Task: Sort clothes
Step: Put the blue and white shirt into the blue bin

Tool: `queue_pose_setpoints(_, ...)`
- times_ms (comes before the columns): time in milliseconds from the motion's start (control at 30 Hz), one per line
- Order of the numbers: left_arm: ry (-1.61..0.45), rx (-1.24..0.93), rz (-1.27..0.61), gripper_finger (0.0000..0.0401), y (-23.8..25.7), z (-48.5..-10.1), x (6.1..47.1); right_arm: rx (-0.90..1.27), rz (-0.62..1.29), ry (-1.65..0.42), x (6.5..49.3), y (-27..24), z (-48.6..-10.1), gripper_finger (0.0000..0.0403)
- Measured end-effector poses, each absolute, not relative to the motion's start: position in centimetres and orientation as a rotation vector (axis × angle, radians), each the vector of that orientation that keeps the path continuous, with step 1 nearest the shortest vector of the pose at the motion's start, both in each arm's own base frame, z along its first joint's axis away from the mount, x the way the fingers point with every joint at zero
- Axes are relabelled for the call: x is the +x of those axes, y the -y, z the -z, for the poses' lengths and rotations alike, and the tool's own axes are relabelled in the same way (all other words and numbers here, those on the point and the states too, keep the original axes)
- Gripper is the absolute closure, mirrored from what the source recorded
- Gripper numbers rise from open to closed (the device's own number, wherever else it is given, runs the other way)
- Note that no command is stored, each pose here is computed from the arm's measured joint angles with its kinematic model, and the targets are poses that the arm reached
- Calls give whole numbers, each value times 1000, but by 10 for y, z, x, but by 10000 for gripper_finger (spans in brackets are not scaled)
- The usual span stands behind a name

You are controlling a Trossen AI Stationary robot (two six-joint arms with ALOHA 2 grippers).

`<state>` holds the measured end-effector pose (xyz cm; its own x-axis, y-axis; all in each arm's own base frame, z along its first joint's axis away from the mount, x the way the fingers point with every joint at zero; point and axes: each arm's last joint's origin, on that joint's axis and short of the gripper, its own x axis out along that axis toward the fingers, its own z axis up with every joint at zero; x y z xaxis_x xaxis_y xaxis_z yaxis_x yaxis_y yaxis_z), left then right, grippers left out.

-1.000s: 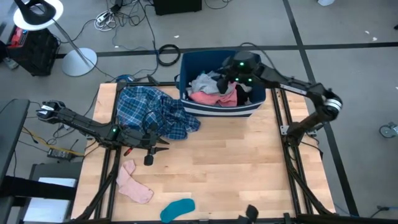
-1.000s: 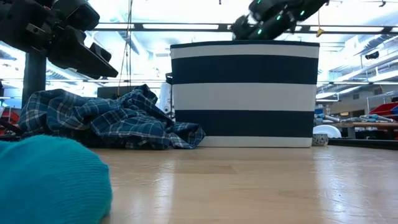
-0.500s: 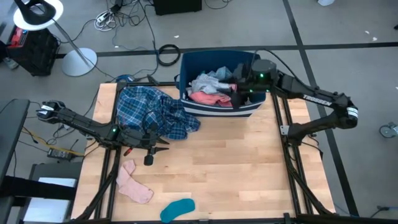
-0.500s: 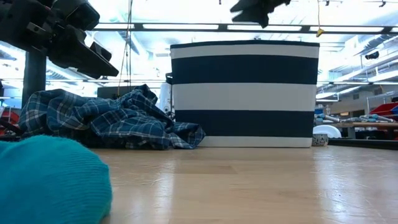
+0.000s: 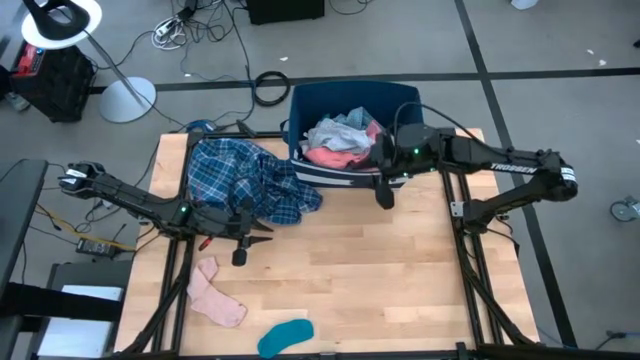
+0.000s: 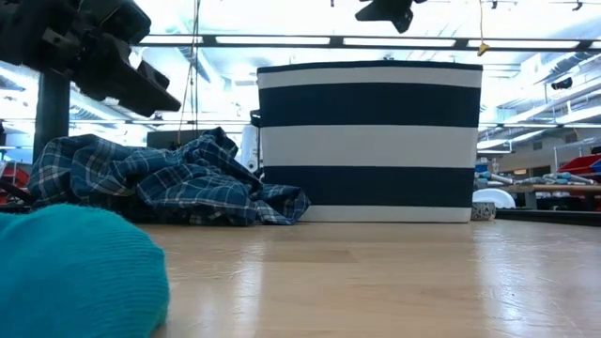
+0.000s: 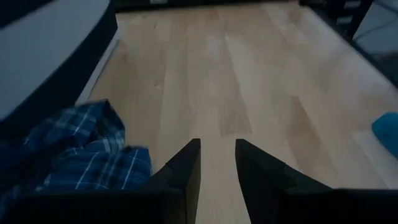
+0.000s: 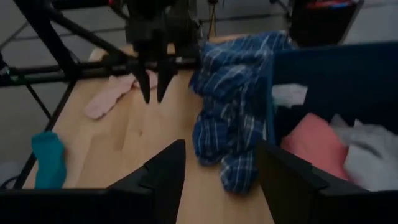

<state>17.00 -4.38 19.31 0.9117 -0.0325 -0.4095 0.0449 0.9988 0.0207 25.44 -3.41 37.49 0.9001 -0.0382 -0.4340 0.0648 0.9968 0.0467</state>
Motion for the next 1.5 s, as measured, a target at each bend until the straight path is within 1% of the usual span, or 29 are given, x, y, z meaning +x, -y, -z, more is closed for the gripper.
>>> queue_pose_setpoints(167, -352, 10, 43, 295, 45, -200, 173, 50, 20, -462, 256, 23, -366, 210)
queue_pose_setpoints(300, -310, -1, 45, 295, 45, -203, 174, 48, 0, -431, 258, 17, -341, 214)
queue_pose_setpoints(467, -280, -9, 44, 295, 45, -206, 175, 112, 10, -381, 254, 13, -298, 224)
queue_pose_setpoints(600, -257, -37, 41, 295, 45, -209, 175, 166, -15, -313, 249, 5, -274, 230)
queue_pose_setpoints(733, -250, -67, 37, 295, 46, -217, 178, 172, -55, -243, 246, -4, -264, 232)
queue_pose_setpoints(900, -257, -62, 11, 295, 46, -225, 179, 125, -29, -236, 246, -6, -262, 232)
queue_pose_setpoints(1033, -252, -62, 9, 295, 46, -227, 180, 88, 12, -189, 241, 2, -270, 232)
queue_pose_setpoints(1367, -252, -59, -17, 295, 45, -226, 180, 9, 25, 41, 199, 6, -315, 231)
queue_pose_setpoints(1500, -259, -55, -33, 295, 44, -226, 179, 49, -31, 16, 189, -6, -317, 231)
